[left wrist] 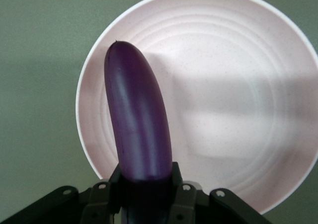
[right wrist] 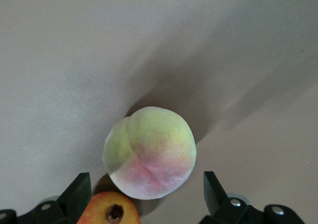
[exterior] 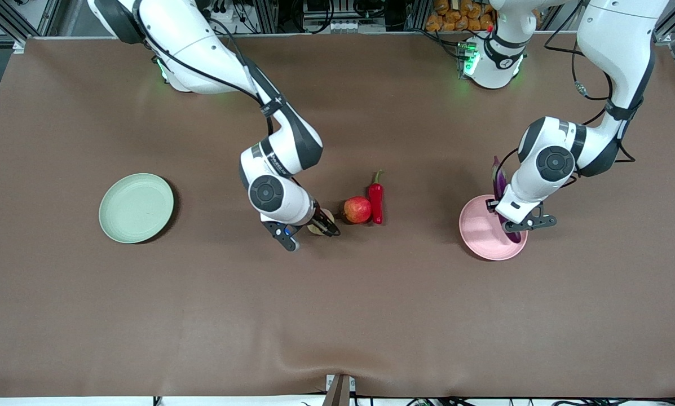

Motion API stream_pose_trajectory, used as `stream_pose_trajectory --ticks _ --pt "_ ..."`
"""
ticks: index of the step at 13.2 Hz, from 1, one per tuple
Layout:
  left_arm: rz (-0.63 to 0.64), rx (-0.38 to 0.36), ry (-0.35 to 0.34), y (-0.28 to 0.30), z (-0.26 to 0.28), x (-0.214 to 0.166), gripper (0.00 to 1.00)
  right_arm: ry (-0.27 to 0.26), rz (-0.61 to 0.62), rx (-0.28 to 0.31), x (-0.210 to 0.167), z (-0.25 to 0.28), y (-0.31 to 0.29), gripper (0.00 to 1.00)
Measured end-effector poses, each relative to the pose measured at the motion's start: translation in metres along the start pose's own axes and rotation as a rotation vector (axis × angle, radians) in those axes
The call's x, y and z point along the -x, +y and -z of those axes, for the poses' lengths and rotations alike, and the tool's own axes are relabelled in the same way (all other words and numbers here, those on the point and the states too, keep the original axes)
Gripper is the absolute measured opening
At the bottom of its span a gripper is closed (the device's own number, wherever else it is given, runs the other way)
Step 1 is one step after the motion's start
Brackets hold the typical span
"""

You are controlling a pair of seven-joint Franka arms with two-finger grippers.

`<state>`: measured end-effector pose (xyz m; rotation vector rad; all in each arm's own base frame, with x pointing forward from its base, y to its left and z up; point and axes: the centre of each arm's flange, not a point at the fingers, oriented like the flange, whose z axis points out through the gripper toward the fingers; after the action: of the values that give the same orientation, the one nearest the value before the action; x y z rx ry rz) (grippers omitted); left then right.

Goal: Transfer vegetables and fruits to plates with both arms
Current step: 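Lower the eggplant onto the pink plate while the right gripper grasps the peach, then set the peach on the green plate while the left gripper reaches the chili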

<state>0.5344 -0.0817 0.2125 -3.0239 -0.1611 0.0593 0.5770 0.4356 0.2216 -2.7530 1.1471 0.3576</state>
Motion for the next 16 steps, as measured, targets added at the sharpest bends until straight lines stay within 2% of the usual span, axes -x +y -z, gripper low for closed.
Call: stream_pose_trajectory --ticks 3,5,6,7,8,9,10,12,14,16 --pt "0.002 0.005 -0.002 0.001 -0.003 -0.005 0.38 0.005 -0.002 0.003 -0.002 -0.014 0.001 1.0" --pt "0.004 0.008 -0.002 0.001 -0.005 -0.008 0.38 0.015 -0.002 -0.021 -0.004 -0.012 -0.002 0.83" --pt "0.006 0.009 -0.002 0.001 -0.005 -0.009 0.38 0.022 -0.005 -0.031 -0.007 -0.01 -0.003 0.83" --pt "0.007 0.009 0.0 0.0 -0.005 -0.01 0.44 0.028 -0.01 -0.036 -0.011 -0.009 -0.003 0.82" --pt "0.008 0.01 0.001 0.0 -0.004 -0.01 0.44 0.032 -0.013 -0.042 -0.014 -0.005 -0.004 0.81" --pt "0.008 0.01 0.002 0.0 -0.004 -0.011 0.49 0.029 -0.017 -0.036 -0.019 0.003 -0.006 0.81" --pt "0.008 0.01 0.003 0.0 -0.003 -0.011 0.59 0.01 -0.029 -0.001 -0.03 0.017 -0.006 0.81" --pt "0.01 0.012 0.011 0.0 0.0 -0.014 0.82 -0.05 -0.01 0.063 -0.074 0.076 0.0 0.81" --pt "0.016 0.016 0.032 -0.001 0.009 -0.021 1.0 -0.108 0.073 0.092 -0.127 0.143 0.024 0.81" --pt "0.031 0.023 0.056 -0.001 0.023 -0.027 1.0 -0.158 0.212 0.101 -0.17 0.192 0.059 0.81"
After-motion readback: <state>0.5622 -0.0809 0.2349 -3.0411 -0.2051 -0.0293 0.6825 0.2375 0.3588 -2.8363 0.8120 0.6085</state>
